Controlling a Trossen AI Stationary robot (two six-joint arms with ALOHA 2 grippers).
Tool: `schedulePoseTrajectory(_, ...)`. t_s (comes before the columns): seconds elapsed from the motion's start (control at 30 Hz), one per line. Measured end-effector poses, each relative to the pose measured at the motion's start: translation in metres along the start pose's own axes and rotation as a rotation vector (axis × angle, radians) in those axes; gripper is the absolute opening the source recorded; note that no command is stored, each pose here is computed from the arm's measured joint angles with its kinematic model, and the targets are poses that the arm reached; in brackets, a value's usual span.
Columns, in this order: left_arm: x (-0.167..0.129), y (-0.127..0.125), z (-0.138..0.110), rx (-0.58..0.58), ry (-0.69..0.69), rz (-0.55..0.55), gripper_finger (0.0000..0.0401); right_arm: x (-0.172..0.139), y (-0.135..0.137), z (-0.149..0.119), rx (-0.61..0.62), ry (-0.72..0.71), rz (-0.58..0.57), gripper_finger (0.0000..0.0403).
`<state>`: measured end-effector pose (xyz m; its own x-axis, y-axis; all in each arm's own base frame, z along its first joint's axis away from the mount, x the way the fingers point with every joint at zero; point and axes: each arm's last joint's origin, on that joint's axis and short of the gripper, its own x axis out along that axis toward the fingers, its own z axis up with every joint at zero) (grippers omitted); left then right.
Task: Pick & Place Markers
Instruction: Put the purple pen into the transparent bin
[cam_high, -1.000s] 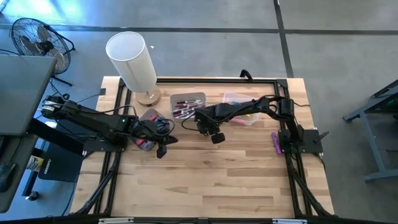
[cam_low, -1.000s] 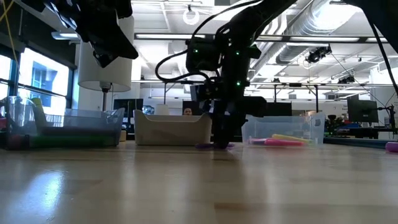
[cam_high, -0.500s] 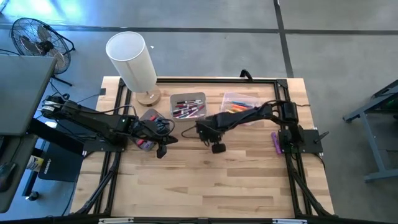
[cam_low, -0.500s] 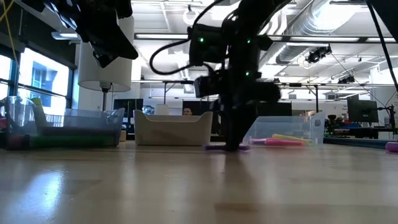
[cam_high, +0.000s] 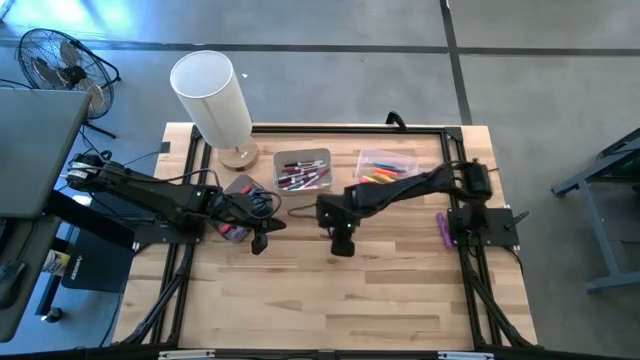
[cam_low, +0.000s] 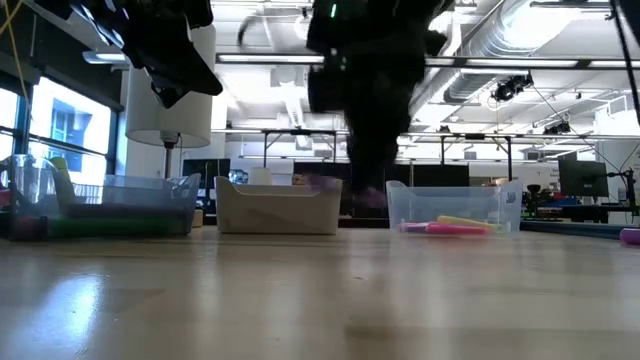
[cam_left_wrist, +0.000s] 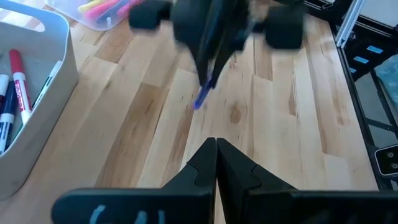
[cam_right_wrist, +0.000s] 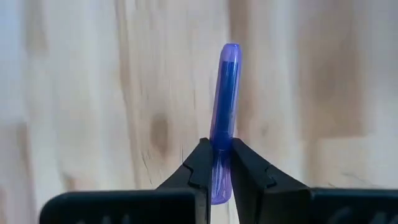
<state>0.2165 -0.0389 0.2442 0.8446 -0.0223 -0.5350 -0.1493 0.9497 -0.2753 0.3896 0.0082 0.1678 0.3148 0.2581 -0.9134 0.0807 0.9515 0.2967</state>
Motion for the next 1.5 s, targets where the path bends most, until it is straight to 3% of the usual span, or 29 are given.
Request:
schedulePoseTrajectory(0.33,0.0,0.0,0.0,0.0,0.0,-0.001,0.0001,-0.09,0.012,-0.002,0.142,-0.255,-0.215,0.0034)
schedulePoseTrajectory(0.6,0.0,0.0,0.0,0.0,-0.001,-0.001,0.0001,-0.141,-0.006,-0.021,0.227,-0.293,-0.366,0.0025)
schedulePoseTrajectory(0.87,0.0,0.0,0.0,0.0,0.0,-0.001,0.0001,-0.156,-0.044,-0.028,0.296,-0.245,-0.437,0.0001)
schedulePoseTrajectory(1.23,0.0,0.001,0.0,0.0,-0.016,0.034,0.0001,-0.17,-0.094,-0.047,0.439,-0.134,-0.514,0.0002)
schedulePoseTrajectory(1.5,0.0,0.003,0.001,-0.001,-0.041,0.09,0.0001,-0.12,-0.116,-0.084,0.493,0.003,-0.479,0.0001)
